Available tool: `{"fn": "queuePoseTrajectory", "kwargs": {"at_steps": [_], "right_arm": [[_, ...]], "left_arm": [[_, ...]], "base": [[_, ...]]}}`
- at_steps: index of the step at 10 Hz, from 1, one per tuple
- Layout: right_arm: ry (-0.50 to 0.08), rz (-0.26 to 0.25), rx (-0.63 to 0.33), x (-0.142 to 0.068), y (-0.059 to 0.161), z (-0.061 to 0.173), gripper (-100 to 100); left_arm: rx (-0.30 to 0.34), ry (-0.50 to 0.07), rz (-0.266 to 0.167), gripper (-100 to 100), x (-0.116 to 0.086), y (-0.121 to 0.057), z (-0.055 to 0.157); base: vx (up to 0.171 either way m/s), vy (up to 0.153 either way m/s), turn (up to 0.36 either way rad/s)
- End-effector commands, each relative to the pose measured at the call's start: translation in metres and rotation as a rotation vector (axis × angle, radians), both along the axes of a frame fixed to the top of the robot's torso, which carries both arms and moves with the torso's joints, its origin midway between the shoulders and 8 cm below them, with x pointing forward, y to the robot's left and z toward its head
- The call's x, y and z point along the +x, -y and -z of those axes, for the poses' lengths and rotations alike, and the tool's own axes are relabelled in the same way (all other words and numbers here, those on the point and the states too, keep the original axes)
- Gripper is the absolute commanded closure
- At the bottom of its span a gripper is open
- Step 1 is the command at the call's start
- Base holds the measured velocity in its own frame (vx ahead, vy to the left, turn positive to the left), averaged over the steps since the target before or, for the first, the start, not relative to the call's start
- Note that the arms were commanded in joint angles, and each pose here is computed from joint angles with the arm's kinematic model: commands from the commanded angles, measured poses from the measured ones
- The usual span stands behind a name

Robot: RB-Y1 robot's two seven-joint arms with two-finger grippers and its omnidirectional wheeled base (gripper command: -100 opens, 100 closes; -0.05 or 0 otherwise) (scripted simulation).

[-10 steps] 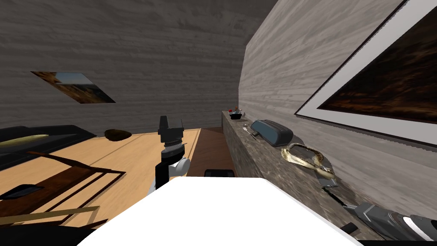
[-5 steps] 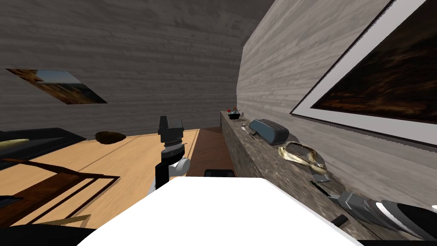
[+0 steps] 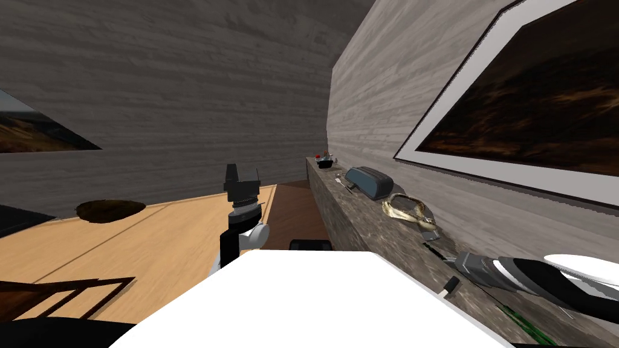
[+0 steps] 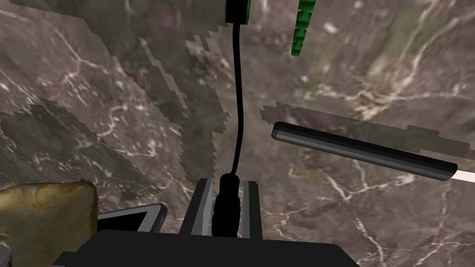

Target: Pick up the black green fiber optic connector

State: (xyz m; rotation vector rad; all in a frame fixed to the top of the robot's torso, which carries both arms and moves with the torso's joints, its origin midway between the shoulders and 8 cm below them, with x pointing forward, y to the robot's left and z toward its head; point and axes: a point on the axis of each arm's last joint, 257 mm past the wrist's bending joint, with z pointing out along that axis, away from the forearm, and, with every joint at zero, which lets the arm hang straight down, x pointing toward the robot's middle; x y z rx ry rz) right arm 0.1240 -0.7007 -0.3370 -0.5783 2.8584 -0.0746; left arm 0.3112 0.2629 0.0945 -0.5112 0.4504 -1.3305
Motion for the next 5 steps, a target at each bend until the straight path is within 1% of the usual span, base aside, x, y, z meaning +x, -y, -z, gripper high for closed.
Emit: {"fn": "queuePoseTrajectory", "kwargs": {"at_steps": [1, 2, 3, 4, 5], "right_arm": [[-0.002, -0.022, -0.004, 0.014, -0.005, -0.004, 100], [0.000, -0.041, -0.007, 0.028, -0.012, -0.009, 100], [-0.004, -0.054, 0.011, 0.028, -0.021, -0.005, 100], [-0.003, -0.046, 0.001, 0.026, -0.016, -0.007, 100], [-0.004, -0.046, 0.003, 0.026, -0.017, -0.006, 0]], "left_arm": [[0.000, 0.000, 0.000, 0, 0.000, 0.000, 0.000], [0.000, 0.000, 0.000, 0, 0.000, 0.000, 0.000], [0.000, 0.000, 0.000, 0, 0.000, 0.000, 0.000], [0.000, 0.000, 0.000, 0, 0.000, 0.000, 0.000], [0.000, 0.000, 0.000, 0, 0.000, 0.000, 0.000]], "base": [[0.021, -0.016, -0.195], [0.032, -0.016, -0.342], [0.020, -0.011, -0.127], [0.000, 0.000, 0.000], [0.000, 0.000, 0.000]]}}
